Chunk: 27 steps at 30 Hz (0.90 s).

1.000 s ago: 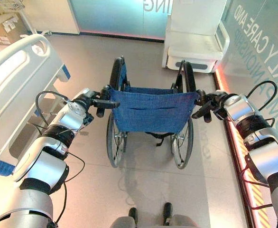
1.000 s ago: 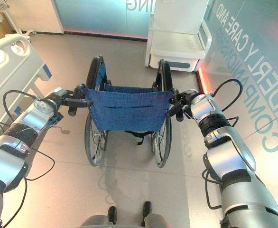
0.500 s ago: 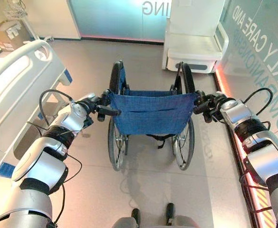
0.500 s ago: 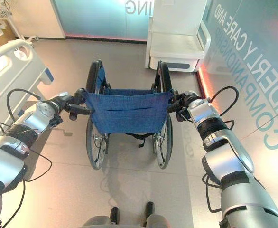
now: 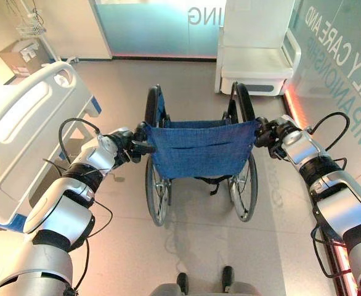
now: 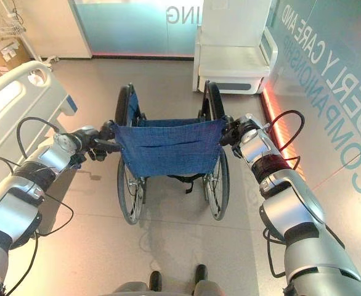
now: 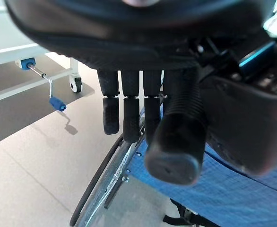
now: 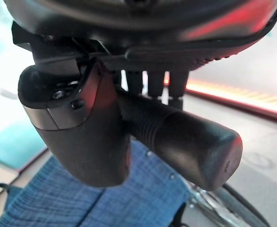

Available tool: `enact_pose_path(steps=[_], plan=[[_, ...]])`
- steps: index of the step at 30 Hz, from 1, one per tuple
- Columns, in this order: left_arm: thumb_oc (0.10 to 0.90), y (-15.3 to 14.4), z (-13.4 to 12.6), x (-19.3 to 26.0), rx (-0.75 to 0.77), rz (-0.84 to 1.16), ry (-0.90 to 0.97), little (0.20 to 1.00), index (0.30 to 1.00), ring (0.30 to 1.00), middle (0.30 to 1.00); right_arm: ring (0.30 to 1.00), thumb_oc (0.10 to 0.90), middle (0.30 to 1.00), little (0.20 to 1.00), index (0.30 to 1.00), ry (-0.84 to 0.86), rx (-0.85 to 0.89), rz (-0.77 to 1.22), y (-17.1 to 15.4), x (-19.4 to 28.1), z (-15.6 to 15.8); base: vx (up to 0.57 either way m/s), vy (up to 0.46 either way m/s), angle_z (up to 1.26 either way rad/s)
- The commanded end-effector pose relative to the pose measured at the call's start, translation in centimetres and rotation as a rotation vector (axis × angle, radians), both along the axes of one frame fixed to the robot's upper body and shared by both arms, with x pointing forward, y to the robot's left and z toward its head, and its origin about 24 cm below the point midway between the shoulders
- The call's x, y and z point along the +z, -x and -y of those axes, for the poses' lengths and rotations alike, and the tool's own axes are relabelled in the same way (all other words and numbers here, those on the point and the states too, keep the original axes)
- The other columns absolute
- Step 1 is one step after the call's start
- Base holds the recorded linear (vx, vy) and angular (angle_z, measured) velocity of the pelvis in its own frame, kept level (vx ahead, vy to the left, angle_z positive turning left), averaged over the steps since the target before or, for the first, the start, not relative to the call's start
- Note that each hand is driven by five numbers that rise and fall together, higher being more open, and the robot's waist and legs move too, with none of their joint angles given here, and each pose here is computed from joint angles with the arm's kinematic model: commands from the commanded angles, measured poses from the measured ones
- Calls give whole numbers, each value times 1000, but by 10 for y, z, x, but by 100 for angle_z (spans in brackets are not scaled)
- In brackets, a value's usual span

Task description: Push the wheelchair next to the bed

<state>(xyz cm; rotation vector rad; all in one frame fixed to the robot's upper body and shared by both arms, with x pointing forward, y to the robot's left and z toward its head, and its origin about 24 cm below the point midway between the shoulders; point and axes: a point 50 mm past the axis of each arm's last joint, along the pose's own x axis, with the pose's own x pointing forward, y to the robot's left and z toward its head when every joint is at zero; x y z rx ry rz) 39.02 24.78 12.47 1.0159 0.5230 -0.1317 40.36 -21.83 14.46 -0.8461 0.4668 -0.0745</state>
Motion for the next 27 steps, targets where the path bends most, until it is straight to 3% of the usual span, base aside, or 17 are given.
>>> enact_pose_path(steps=[1, 11, 19, 27], plan=[[400, -11, 0, 26, 6, 214, -113, 300, 300, 300, 300, 300, 400, 300, 300, 300, 148, 167, 14, -9, 37, -5, 0, 0, 0], [400, -13, 11, 43, -36, 417, -6, 300, 300, 300, 300, 300, 400, 300, 300, 300, 166, 176, 108, -8, 51, -2, 0, 0, 0], [400, -8, 19, 39, -39, 479, 228, 300, 300, 300, 300, 300, 400, 300, 300, 300, 154, 129, 265, -6, 59, 3, -9, 68, 1], [400, -8, 31, 35, -58, 488, 282, 300, 300, 300, 300, 300, 400, 300, 300, 300, 211, 91, 329, -6, 59, 4, -20, 138, -2]])
